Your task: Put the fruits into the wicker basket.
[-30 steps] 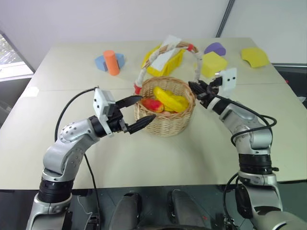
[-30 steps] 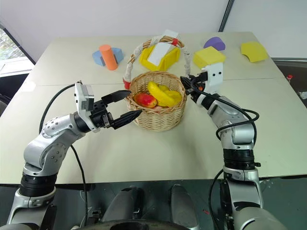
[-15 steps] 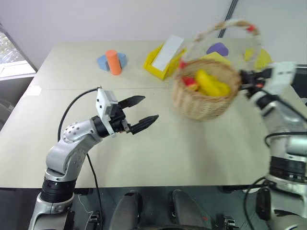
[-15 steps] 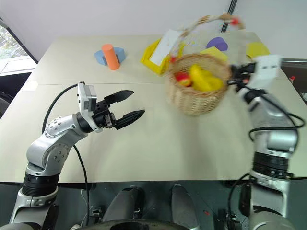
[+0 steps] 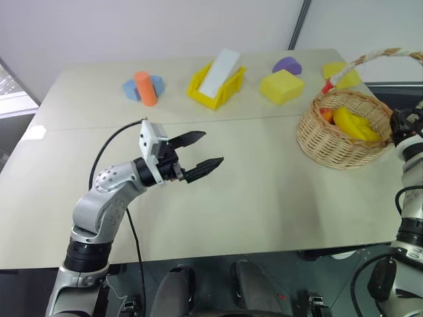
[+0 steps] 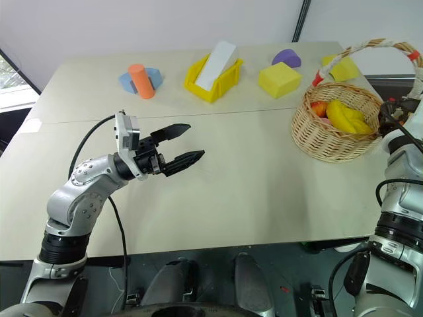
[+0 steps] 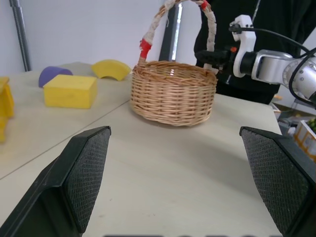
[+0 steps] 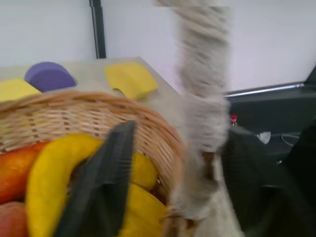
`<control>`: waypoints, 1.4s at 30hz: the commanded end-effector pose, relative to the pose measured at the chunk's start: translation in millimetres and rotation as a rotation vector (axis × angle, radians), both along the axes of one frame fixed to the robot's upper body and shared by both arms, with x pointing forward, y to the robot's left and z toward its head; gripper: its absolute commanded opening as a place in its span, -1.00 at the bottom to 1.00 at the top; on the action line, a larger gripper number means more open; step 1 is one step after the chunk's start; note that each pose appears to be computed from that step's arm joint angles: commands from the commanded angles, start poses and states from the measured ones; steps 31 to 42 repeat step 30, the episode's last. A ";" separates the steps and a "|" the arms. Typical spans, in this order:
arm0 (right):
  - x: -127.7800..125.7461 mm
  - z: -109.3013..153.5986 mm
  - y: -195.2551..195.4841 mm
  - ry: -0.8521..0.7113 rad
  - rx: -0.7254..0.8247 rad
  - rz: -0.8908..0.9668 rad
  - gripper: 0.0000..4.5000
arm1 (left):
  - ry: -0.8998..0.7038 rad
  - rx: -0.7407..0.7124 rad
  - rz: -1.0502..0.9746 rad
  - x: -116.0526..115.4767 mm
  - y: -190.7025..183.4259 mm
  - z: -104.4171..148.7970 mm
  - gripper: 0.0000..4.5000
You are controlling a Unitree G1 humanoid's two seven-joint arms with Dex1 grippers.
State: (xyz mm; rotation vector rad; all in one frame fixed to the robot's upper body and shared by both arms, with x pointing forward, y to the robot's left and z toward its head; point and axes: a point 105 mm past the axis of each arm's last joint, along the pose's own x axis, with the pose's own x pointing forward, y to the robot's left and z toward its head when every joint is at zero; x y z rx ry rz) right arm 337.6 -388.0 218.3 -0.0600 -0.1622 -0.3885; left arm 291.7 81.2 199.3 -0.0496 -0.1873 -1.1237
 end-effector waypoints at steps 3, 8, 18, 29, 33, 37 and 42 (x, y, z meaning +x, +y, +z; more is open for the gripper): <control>-39.3 24.8 -7.2 -0.058 -0.134 -0.032 0.76 | -0.029 -0.004 0.045 2.7 9.6 4.7 1.00; -67.4 13.1 1.4 -0.015 -0.187 0.087 0.76 | 0.015 0.020 0.144 14.6 28.2 -8.9 1.00; -63.6 -33.3 161.0 0.136 -0.266 0.866 0.76 | 0.111 0.086 0.489 31.2 101.3 -54.6 1.00; -30.6 -66.6 190.1 0.166 -0.225 0.969 0.76 | 0.155 0.102 0.624 10.2 121.2 -78.3 1.00; -29.2 -67.3 190.0 0.164 -0.225 0.969 0.76 | 0.156 0.106 0.625 8.9 120.9 -79.1 1.00; -29.2 -67.3 190.0 0.164 -0.225 0.969 0.76 | 0.156 0.106 0.625 8.9 120.9 -79.1 1.00; -29.2 -67.3 190.0 0.164 -0.225 0.969 0.76 | 0.156 0.106 0.625 8.9 120.9 -79.1 1.00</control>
